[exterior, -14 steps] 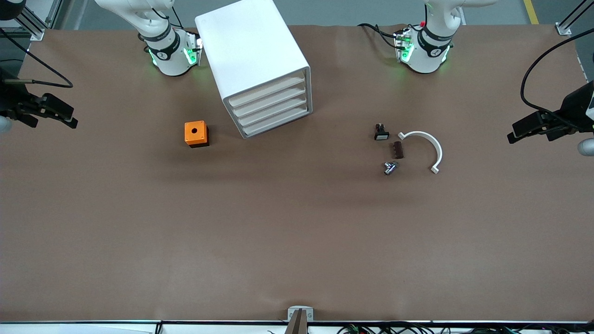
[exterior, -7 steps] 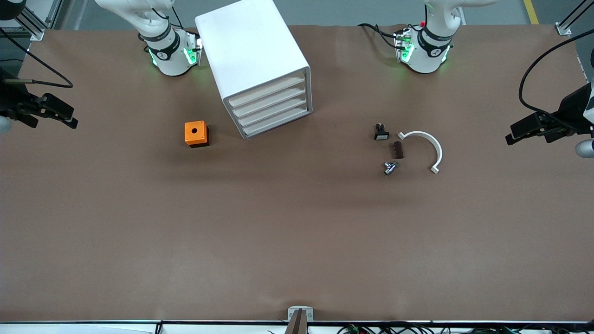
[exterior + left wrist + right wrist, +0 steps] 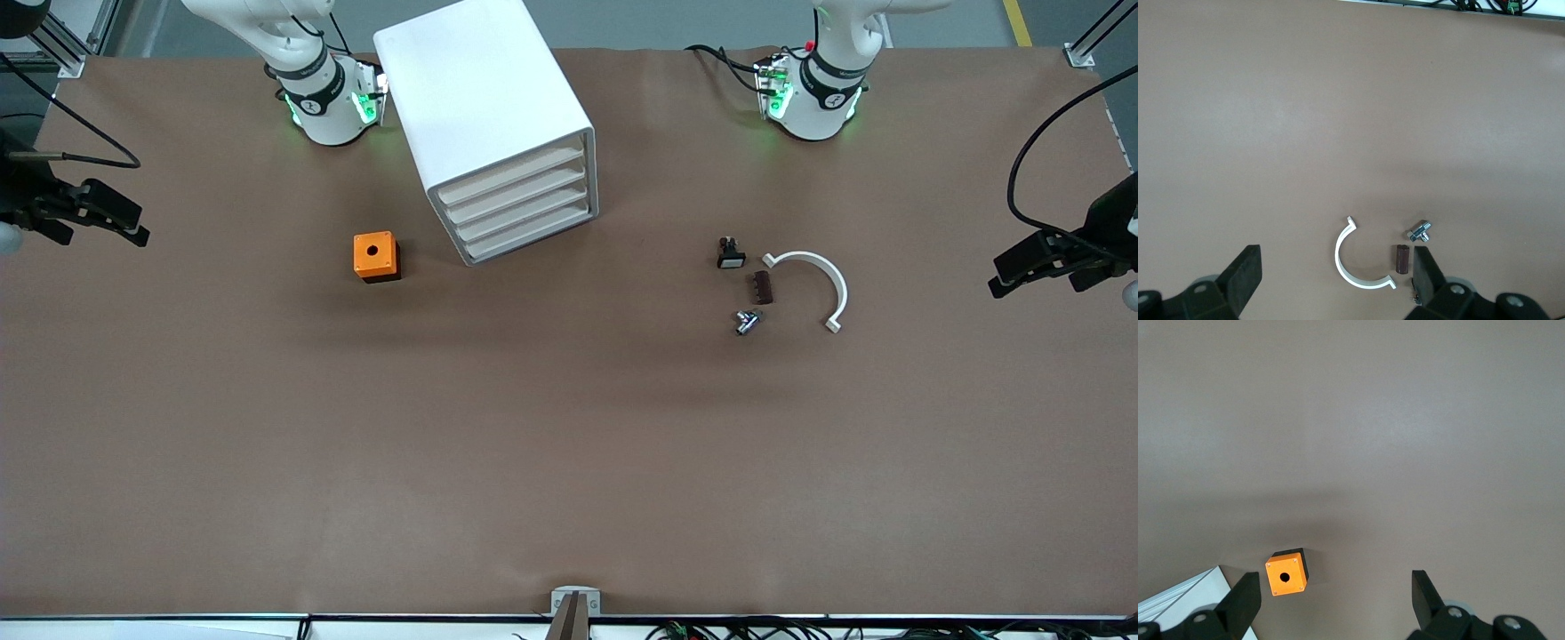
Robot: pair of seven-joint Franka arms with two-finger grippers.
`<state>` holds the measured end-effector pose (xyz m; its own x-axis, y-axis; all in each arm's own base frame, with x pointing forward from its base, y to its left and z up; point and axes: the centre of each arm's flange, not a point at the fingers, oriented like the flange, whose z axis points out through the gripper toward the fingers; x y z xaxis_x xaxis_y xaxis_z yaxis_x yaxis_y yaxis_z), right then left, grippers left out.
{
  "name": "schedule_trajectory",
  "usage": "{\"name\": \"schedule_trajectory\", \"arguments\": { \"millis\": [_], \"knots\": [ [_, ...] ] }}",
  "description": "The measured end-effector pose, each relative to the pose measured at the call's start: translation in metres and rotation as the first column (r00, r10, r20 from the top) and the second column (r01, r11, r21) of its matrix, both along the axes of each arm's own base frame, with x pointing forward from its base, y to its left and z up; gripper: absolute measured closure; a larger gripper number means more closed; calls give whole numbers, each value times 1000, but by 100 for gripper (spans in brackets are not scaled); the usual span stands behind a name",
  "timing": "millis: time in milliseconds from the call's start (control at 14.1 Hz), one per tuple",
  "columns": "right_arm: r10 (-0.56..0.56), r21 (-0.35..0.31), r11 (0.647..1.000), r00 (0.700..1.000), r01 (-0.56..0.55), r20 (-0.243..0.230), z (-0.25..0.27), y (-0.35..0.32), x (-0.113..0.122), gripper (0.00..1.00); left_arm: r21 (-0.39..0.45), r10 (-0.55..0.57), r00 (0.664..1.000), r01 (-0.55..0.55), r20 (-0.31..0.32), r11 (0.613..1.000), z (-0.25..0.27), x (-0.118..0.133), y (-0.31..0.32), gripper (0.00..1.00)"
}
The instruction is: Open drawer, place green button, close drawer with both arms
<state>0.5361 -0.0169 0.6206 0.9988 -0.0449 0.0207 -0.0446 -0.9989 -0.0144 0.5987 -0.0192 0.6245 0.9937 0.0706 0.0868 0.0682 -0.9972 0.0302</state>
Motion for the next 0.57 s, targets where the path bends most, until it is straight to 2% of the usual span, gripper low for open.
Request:
{"name": "schedule_trajectory", "arguments": {
  "millis": [567],
  "knots": [
    [1,0,1000,1000,-1,0,0,0,0,0,-2,-7,1000,7,3,1000,1,0,-4,0]
  ]
}}
